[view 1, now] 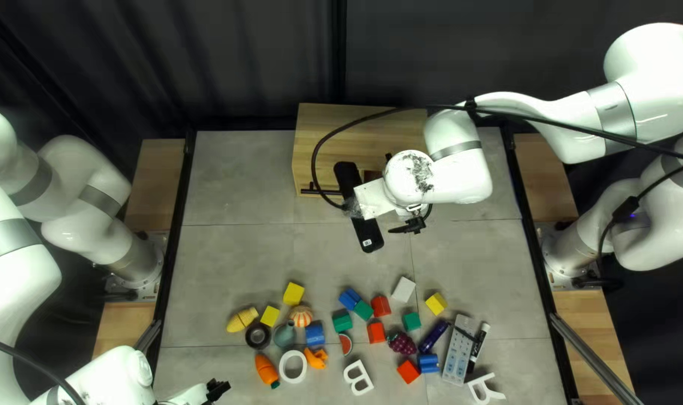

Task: Open drawers and place objects into drawer and close

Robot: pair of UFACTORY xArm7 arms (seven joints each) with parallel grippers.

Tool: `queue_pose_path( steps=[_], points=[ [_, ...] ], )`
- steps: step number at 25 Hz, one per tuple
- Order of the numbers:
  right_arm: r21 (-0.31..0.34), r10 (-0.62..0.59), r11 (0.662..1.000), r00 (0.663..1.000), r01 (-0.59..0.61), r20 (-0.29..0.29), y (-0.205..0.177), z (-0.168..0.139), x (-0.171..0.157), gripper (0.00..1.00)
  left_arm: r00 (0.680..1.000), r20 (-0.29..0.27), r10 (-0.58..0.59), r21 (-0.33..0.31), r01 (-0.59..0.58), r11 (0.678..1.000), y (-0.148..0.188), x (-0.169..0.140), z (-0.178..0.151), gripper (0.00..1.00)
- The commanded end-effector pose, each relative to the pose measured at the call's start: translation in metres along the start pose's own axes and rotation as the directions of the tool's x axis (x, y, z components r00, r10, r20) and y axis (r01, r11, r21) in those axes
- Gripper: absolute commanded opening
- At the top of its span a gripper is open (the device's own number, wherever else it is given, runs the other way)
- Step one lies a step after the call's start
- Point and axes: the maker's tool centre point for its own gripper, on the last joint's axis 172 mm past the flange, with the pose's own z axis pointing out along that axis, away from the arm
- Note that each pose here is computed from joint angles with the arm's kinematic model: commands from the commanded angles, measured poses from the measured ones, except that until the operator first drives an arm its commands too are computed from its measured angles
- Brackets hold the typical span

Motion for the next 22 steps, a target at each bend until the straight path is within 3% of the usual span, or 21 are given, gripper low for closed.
queue_pose_path(
  steps=[1, 6, 14, 22],
  points=[
    [0.067, 0.233, 0.970, 0.972, -0.234, 0.023, -0.006, 0.002, -0.007, 1.00, 1.000, 0.000, 0.000, 0.000, 0.000, 1.000, 0.000, 0.000, 0.000, 1.00],
    [0.093, 0.353, 0.930, 0.935, -0.355, 0.042, -0.020, 0.001, 0.001, 1.00, 1.000, 0.000, 0.000, 0.000, 0.000, 1.000, 0.000, 0.000, 0.000, 1.00],
    [0.102, 0.379, 0.919, 0.924, -0.381, 0.038, -0.041, 0.003, 0.010, 1.00, 1.000, 0.000, 0.000, 0.000, 0.000, 1.000, 0.000, 0.000, 0.000, 1.00],
    [0.023, 0.387, 0.921, 0.920, -0.389, 0.062, -0.025, 0.023, -0.007, 1.00, 1.000, 0.000, 0.000, 0.000, 0.000, 1.000, 0.000, 0.000, 0.000, 1.00]
  ],
)
